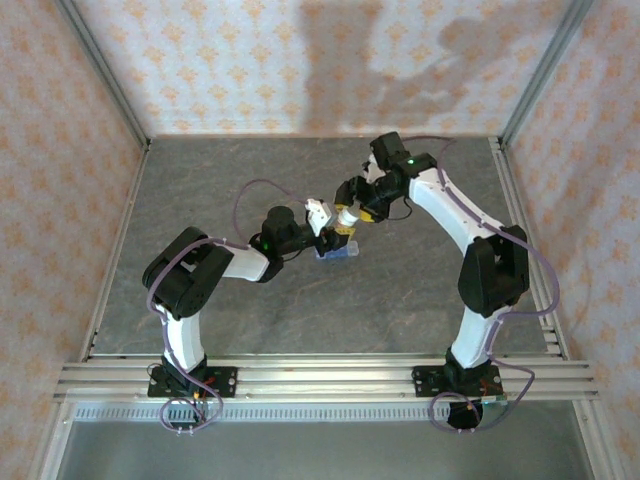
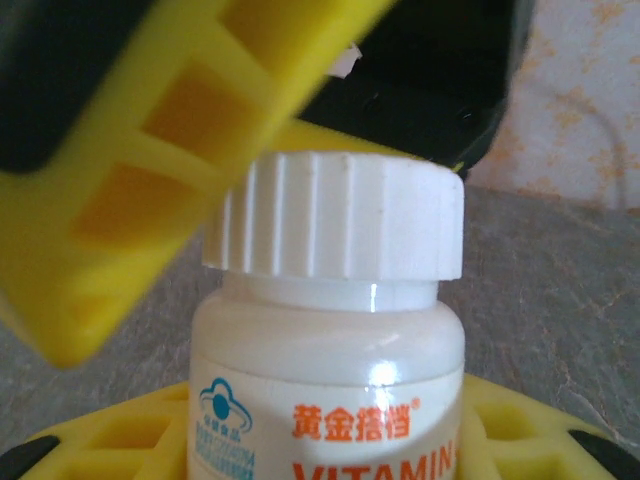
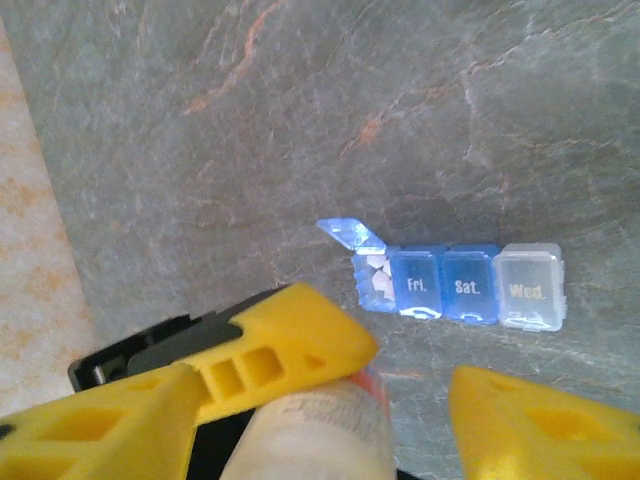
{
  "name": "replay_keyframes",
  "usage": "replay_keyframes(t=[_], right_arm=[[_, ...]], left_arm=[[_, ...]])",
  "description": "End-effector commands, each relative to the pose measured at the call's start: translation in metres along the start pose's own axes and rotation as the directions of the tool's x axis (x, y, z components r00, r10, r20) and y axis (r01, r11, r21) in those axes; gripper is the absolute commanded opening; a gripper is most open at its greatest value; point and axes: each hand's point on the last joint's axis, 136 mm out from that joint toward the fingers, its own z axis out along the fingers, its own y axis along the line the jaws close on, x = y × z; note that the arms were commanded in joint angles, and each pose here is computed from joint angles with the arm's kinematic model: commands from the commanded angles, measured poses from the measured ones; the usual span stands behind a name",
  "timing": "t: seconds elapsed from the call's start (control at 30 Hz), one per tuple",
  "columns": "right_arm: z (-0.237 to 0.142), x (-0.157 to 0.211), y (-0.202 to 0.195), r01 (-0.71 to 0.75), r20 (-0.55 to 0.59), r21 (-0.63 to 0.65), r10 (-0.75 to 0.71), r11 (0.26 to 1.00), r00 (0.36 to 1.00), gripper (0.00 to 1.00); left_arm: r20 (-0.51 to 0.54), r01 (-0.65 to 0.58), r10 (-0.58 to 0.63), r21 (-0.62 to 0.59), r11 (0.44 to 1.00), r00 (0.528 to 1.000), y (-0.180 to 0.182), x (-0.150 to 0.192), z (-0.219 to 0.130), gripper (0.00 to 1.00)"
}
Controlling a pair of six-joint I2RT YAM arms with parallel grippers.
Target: Sort the pills into containers
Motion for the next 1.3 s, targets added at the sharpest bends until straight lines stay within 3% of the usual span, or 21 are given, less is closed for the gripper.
replay_keyframes(t=[0.0,0.13,0.27,0.37,0.53,0.9,1.1,1.27], right_arm=[[-0.046,-0.016,0.01,0.024,0.12,-0.025,-0.021,0.999,0.993,0.76],[-0.071,-0.019,0.009,0.031,0.182,-0.056,-0.02,0.998,0.983,0.85],[-0.086,-0.019,0.01,0.076,0.232,-0.081,-0.055,0.994,0.971,0.85],[-0.09,-0.013,0.014,0.193,0.238,-0.076,-0.17,0.978,0.956,0.82],[-0.09,0.004,0.01,0.373,0.192,-0.038,-0.359,0.927,0.913,0.81],[-0.065,0.025,0.023,0.445,0.085,-0.071,-0.439,0.893,0.895,0.81],[-0.054,0.024,0.02,0.436,0.061,-0.063,-0.433,0.898,0.899,0.72],[-0.05,0.022,0.019,0.425,0.057,-0.068,-0.421,0.903,0.905,0.56]], left_arm=[[0.119,-0.063,0.062,0.009,0.998,0.991,-0.004,-0.04,-0.002,0.0],[0.126,-0.055,0.053,0.014,0.998,0.991,-0.006,-0.041,-0.003,0.0],[0.13,-0.051,0.048,0.021,0.999,0.99,-0.007,-0.042,-0.004,0.0],[0.133,-0.044,0.038,0.041,0.998,0.99,-0.01,-0.044,-0.005,0.0],[0.142,-0.022,0.01,0.081,0.996,0.99,-0.015,-0.049,-0.004,0.0],[0.146,0.009,-0.026,0.115,0.993,0.989,-0.016,-0.053,0.001,0.0],[0.146,0.009,-0.026,0.121,0.993,0.989,-0.017,-0.055,0.0,0.0],[0.146,0.008,-0.026,0.123,0.992,0.989,-0.018,-0.055,0.0,0.0]])
